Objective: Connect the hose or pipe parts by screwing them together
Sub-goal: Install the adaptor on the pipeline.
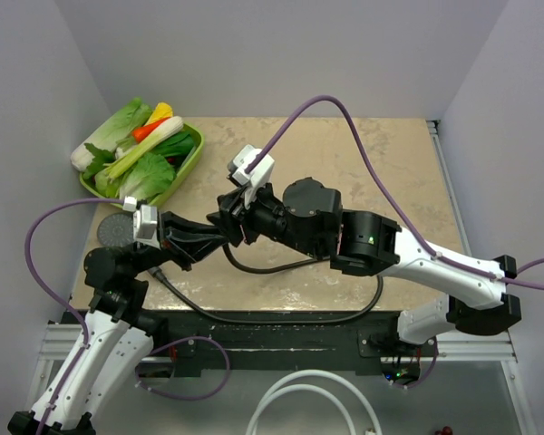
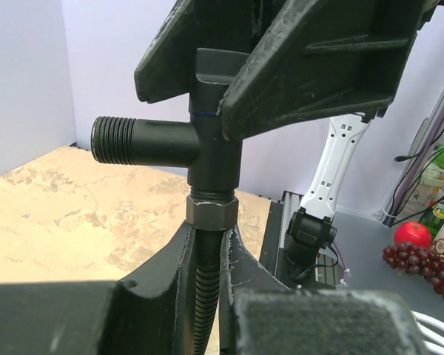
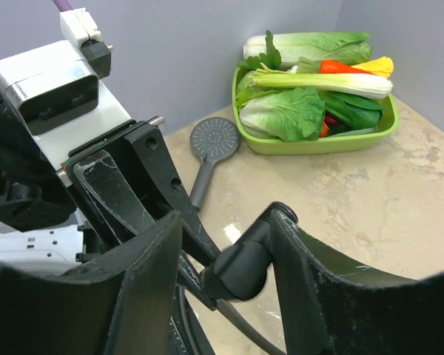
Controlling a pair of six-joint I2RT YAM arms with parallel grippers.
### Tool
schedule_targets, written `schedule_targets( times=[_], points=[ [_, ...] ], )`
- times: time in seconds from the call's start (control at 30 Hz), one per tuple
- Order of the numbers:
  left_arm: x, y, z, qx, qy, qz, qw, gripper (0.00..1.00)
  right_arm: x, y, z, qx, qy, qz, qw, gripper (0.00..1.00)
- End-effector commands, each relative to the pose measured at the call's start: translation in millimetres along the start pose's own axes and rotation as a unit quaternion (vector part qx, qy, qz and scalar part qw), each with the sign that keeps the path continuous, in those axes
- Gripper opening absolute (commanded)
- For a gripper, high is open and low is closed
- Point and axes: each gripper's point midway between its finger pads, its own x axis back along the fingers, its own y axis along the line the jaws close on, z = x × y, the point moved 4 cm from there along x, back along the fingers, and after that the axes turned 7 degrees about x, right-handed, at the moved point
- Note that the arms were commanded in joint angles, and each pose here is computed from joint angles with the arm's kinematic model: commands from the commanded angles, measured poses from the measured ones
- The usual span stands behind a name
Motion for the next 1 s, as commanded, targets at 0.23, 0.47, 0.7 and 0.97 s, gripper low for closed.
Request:
schedule_targets(
  times=[0.23, 0.47, 0.7, 0.97],
  points=[
    [-2.8, -13.2, -30.6, -0.054, -0.047, 0.009, 0.997, 0.0, 8.8, -16.0, -2.7, -0.03, -0.005, 0.042, 0.999, 0.69],
    [-2.7, -13.8, -32.5, -0.059, -0.052, 0.009, 0.997, 0.0, 3.9, -12.1, 5.2, -0.033, 0.013, 0.039, 0.999, 0.52],
    [-3.0, -14.0, -33.8, -0.063, -0.054, 0.009, 0.997, 0.0, 0.8, -8.0, 0.4, -0.052, 0.004, 0.014, 0.999, 0.19],
    [-3.1, -19.9, -31.4, -0.056, -0.045, 0.031, 0.997, 0.63, 3.8, -5.3, -7.4, -0.064, -0.024, -0.012, 0.998, 0.01]
  ],
)
